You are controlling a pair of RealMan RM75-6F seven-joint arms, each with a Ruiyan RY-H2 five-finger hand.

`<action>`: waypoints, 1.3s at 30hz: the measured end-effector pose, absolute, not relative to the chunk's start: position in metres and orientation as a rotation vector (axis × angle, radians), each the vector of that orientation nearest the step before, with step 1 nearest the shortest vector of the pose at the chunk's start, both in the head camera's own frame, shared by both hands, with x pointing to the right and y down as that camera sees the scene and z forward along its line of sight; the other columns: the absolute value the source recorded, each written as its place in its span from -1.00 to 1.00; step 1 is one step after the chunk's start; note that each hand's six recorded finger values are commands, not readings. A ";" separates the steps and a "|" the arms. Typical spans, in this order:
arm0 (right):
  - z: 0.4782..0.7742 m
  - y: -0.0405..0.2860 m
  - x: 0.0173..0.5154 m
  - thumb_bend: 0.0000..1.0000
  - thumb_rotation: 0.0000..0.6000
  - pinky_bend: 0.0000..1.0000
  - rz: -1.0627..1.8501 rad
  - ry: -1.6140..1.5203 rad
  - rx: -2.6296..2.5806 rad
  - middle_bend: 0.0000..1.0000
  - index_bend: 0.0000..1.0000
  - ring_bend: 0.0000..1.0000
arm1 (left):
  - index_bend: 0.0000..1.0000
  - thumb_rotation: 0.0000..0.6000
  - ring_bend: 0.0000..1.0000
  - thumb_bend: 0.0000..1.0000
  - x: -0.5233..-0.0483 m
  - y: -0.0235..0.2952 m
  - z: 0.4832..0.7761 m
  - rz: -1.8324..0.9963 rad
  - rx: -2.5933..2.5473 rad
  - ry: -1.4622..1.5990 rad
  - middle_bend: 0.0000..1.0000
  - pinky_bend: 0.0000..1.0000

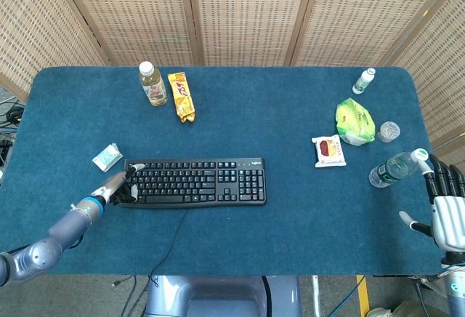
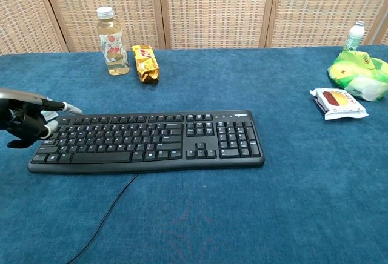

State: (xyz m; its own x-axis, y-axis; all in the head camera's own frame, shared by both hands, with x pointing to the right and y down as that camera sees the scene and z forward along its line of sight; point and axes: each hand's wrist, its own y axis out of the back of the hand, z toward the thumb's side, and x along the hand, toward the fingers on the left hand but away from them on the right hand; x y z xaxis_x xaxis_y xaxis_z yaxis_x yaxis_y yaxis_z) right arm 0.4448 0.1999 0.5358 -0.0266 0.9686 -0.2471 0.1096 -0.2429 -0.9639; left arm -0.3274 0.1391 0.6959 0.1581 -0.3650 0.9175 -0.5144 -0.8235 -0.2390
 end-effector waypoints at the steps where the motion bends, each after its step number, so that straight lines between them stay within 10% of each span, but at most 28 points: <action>1: 0.536 0.200 0.445 -0.89 1.00 -1.00 1.373 -1.190 -1.453 -1.00 -1.00 -1.00 | -1.00 1.00 1.00 0.50 -0.326 0.138 0.698 1.755 2.284 -0.875 0.99 0.64; 32: 0.537 0.199 0.450 -0.89 1.00 -1.00 1.384 -1.206 -1.449 -1.00 -1.00 -1.00 | -1.00 1.00 1.00 0.35 -0.322 0.116 0.693 1.713 2.288 -0.980 0.98 0.63; 36: 0.536 0.199 0.449 -0.89 1.00 -1.00 1.377 -1.206 -1.451 -1.00 -1.00 -1.00 | -1.00 1.00 0.64 -0.08 -0.335 0.101 0.660 1.697 2.365 -1.121 0.65 0.34; 39: 0.535 0.199 0.447 -0.89 1.00 -1.00 1.371 -1.203 -1.454 -1.00 -1.00 -1.00 | -1.00 1.00 -0.43 -0.59 -0.350 0.091 0.632 1.694 2.411 -1.279 -0.50 -0.43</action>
State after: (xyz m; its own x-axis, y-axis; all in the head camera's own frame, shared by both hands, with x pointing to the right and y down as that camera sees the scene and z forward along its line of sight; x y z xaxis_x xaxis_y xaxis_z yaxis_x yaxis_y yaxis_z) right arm 0.4470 0.1991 0.5349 -0.0334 0.9688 -0.2457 0.1178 -0.2403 -0.9635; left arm -0.3503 0.0914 0.6323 0.1279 -0.6342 0.7625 -0.5594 -0.6810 -0.4726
